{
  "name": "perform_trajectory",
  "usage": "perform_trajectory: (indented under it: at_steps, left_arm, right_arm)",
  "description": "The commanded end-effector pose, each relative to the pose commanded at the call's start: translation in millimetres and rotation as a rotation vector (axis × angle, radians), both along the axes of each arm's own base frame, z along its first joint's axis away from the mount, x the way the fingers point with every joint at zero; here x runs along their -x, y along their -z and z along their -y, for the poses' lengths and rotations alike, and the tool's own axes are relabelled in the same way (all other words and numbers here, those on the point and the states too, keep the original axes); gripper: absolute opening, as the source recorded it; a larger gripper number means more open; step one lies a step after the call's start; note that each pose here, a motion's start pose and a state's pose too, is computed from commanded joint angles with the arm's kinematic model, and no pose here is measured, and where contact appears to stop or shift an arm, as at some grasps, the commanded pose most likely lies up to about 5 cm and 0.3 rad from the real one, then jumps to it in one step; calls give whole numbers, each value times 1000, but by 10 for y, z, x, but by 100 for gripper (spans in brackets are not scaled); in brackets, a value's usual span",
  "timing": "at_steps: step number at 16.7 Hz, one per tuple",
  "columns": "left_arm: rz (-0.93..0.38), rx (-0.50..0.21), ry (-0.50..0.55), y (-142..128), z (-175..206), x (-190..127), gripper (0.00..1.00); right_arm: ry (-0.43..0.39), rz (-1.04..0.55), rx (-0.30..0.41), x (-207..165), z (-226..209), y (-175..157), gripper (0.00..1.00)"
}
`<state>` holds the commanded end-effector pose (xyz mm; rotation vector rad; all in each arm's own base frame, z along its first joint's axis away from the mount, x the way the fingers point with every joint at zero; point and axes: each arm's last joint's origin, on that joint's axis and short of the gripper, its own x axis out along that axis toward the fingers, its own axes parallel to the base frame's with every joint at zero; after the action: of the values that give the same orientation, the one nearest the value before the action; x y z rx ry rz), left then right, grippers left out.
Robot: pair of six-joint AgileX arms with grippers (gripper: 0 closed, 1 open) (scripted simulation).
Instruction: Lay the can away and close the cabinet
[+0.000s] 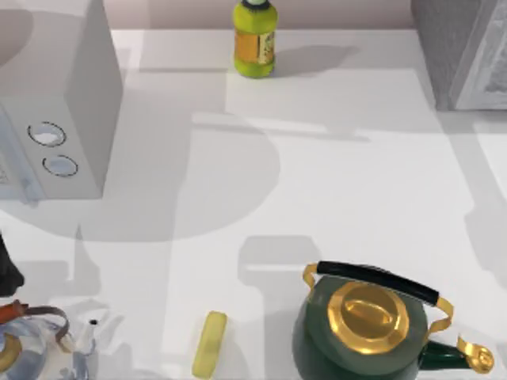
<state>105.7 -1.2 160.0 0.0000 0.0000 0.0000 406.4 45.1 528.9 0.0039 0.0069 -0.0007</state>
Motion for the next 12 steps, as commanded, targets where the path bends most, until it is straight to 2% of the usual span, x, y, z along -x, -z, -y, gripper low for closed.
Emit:
perform_trajectory:
  at_steps: [2,12]
  left_arm:
    - [0,0,0,0,0,0,100]
    - [0,0,0,0,0,0,100]
  right_arm:
    - [0,0,0,0,0,0,0]
    - [0,0,0,0,0,0,75]
